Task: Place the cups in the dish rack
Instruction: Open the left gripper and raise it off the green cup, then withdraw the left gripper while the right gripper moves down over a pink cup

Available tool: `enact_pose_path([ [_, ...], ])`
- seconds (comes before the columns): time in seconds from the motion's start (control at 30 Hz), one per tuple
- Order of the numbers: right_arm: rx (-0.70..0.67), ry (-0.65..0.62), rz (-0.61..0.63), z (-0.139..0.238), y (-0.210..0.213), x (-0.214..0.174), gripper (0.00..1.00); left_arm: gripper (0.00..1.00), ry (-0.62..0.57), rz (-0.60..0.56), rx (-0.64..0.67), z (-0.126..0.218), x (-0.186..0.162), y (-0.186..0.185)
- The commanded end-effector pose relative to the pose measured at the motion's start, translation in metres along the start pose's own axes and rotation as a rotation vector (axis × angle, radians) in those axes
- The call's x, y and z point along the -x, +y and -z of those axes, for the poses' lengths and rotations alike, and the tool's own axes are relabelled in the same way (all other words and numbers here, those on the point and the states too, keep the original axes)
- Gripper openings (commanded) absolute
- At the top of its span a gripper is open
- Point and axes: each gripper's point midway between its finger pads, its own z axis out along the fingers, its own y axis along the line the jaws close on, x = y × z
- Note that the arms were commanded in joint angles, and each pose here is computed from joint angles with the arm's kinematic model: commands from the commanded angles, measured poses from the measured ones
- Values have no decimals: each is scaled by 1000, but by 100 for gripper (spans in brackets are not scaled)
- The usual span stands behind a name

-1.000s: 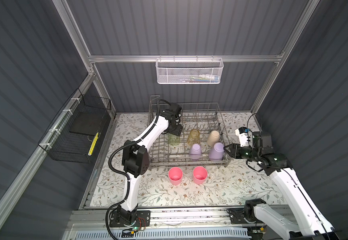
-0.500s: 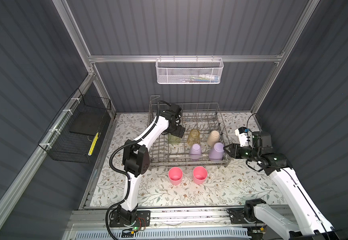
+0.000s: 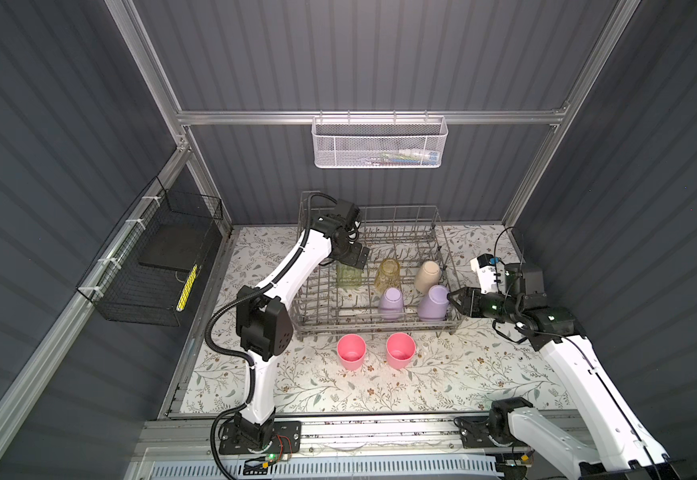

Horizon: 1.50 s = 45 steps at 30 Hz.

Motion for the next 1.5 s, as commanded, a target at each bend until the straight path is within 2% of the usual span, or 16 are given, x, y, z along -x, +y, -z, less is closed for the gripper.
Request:
enact_pose_path([
  [0.0, 17, -36, 15, 8, 6, 8, 44, 100, -86, 21, 44, 36, 12, 8],
  [0.2, 31, -125, 90, 36, 25, 18, 44, 100, -242, 65, 59, 87, 24, 15],
  [0.33, -9, -131, 194, 50, 42, 14, 44, 100, -354, 104, 34, 121, 25, 15],
  [0.5, 31, -40, 377, 45, 81, -17, 46, 100, -453, 128, 7, 151, 18, 15],
  [0.6, 74, 58, 472, 33, 102, -48, 47, 100, -492, 140, -2, 164, 13, 16],
  [0.73, 66, 190, 603, 18, 117, -92, 48, 100, -511, 145, -9, 173, 6, 16],
  [0.83, 38, 248, 722, 12, 124, -118, 48, 100, -509, 144, -7, 174, 1, 17],
  [0.97, 18, 320, 818, -6, 130, -147, 49, 100, -504, 142, -6, 172, -4, 17],
  [1.13, -44, 363, 892, -29, 126, -165, 49, 100, -505, 143, -13, 175, -9, 17],
  [1.47, -38, 396, 955, -55, 128, -182, 48, 100, -493, 138, -10, 177, -20, 18],
])
